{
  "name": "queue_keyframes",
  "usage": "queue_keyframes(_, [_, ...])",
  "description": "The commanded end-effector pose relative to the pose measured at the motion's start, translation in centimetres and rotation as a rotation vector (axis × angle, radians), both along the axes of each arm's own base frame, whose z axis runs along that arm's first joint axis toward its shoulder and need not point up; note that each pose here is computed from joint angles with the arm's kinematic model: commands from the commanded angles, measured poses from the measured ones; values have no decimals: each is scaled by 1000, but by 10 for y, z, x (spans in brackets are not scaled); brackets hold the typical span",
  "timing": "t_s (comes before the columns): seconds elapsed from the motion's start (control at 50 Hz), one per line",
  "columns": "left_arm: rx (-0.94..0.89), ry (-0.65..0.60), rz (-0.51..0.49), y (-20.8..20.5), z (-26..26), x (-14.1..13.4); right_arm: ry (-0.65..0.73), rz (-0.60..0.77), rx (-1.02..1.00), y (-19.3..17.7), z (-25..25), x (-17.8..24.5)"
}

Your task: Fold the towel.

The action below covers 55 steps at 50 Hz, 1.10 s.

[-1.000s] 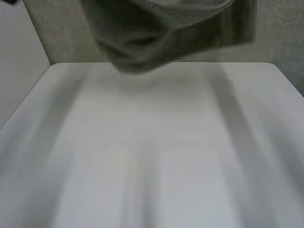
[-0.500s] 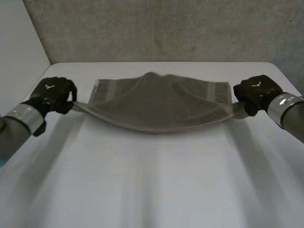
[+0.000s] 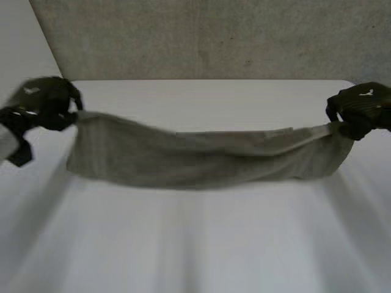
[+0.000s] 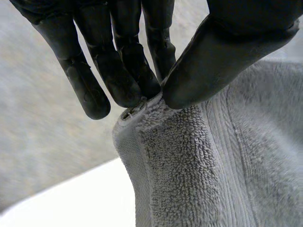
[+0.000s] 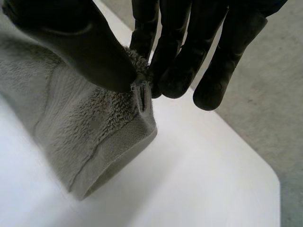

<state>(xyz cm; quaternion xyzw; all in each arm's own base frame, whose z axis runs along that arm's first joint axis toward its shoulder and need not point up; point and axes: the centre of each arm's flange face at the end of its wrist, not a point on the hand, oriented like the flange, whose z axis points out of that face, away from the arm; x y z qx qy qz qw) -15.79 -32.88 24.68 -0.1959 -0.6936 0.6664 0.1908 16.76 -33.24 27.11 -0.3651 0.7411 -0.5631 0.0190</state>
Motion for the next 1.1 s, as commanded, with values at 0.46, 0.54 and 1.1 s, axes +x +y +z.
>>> queue_keyframes(0.46, [53, -164, 167, -92, -62, -6, 73, 18, -62, -86, -94, 58])
queue_keyframes(0.54, [61, -165, 163, -95, -66, -8, 74, 21, -62, -88, -100, 61])
queue_keyframes(1.1, [55, -181, 256, -105, -70, -11, 66, -5, -153, -95, -99, 66])
